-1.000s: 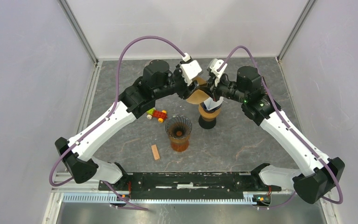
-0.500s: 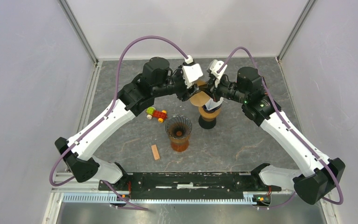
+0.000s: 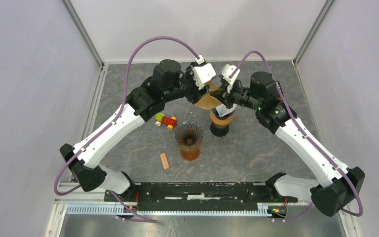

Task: Place the coffee filter in the dripper
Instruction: Pick up the coffee filter from the coffee filter holder.

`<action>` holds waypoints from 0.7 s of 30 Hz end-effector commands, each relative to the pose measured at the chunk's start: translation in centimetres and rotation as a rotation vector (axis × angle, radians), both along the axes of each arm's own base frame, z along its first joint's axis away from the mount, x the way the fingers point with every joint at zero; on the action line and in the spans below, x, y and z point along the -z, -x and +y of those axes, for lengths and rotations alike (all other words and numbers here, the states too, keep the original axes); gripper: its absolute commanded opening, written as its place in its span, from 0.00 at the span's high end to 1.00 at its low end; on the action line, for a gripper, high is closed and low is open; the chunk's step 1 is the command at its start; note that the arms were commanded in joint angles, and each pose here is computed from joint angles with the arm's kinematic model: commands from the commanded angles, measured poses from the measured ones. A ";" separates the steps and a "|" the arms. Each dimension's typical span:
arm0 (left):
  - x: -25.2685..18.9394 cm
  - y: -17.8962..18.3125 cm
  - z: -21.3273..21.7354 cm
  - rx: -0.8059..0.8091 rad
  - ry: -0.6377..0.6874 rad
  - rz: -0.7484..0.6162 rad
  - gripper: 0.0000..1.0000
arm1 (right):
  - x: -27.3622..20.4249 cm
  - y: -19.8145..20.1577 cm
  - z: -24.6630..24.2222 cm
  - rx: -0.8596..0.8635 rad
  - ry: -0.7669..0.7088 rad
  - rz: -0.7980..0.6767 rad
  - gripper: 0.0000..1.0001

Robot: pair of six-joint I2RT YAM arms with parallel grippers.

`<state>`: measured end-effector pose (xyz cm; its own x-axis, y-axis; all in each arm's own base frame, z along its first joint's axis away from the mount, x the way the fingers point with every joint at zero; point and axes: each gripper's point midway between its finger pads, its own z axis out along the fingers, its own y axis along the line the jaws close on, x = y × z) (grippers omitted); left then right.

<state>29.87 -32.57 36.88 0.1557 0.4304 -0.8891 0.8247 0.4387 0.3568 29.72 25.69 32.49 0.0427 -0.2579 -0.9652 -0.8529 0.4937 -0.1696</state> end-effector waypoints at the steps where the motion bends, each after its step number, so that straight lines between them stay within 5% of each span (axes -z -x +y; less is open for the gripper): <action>1: -2.1 -1.0 0.6 -0.040 0.018 -0.076 0.38 | -1.1 0.1 -0.1 -0.008 -0.022 -0.049 1.00; 9: -2.3 2.7 -0.5 0.118 0.059 0.030 0.36 | -1.0 -1.7 -1.7 0.129 0.001 -0.051 1.00; 21: -3.6 0.0 -1.0 -0.070 0.211 0.104 0.32 | -0.5 -1.7 -1.1 0.129 -0.010 -0.024 1.00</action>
